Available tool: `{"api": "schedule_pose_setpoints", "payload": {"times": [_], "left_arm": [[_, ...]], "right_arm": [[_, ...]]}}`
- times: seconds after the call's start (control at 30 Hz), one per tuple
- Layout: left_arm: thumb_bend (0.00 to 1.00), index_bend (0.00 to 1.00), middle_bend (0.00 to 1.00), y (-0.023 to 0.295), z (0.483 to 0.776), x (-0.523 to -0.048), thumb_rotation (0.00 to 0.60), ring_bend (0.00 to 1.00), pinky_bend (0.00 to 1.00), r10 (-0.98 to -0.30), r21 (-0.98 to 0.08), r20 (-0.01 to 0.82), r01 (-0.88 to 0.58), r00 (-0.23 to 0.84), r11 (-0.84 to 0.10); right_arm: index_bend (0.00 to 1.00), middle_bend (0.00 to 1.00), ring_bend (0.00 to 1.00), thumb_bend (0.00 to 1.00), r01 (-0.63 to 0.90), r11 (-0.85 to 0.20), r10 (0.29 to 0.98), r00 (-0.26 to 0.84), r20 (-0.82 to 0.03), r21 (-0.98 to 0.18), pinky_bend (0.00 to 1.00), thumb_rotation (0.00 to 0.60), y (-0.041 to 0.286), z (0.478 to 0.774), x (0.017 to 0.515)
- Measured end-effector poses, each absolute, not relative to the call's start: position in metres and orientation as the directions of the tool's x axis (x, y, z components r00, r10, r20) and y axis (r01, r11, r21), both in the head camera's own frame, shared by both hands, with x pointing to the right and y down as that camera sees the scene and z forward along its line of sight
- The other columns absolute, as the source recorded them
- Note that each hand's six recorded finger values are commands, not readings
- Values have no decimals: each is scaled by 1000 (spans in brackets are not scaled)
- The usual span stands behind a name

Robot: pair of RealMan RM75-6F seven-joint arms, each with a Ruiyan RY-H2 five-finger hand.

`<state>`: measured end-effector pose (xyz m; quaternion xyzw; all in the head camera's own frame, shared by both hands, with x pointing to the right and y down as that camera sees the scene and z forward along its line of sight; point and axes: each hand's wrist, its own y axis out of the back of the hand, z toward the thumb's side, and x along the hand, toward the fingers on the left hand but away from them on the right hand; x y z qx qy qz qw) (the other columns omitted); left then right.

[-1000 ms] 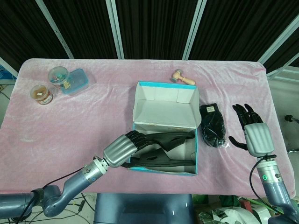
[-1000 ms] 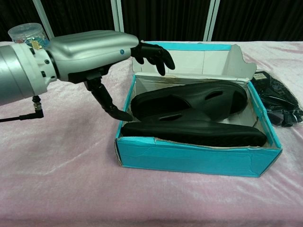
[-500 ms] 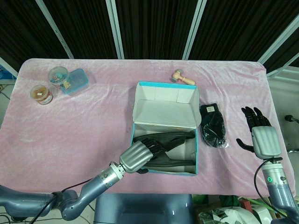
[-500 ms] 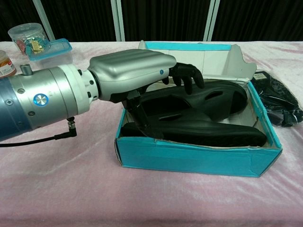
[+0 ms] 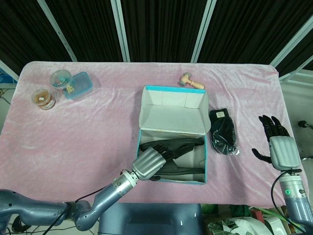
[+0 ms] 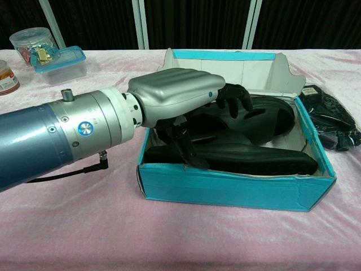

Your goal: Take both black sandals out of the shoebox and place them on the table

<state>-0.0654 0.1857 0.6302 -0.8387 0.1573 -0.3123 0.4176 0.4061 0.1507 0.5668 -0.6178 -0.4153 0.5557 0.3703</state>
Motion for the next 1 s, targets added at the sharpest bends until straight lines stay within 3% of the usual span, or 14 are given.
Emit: {"api": "schedule_pose_setpoints", "payload": {"times": [0.3,0.4,0.5,0.7,1.0], "left_arm": [[162,241,317,183,649,-47,600,289,260,-528,-797,445,50,723,-602],[311,308,406,183,651,-38,600,374,292,-523,-793,459,65,719,-606],[394,344,465,183,651,-34,600,426,312,-525,-795,458,66,717,-603],[417,367,528,182,649,-36,600,467,305,-537,-803,445,54,717,-593],[387,362,529,177,631,-44,600,467,299,-585,-806,353,-81,730,-587]], "right_arm": [[0,64,11,105,129,-375,927,32,-374,-918,201,600,157,565,412],[0,64,11,105,134,-375,927,26,-375,-917,201,600,159,565,415],[0,64,11,105,138,-375,926,21,-376,-917,201,600,160,566,417],[0,64,11,105,149,-373,927,10,-376,-916,201,600,161,566,420],[0,64,11,105,155,-367,929,12,-370,-917,201,600,159,565,418]]}}
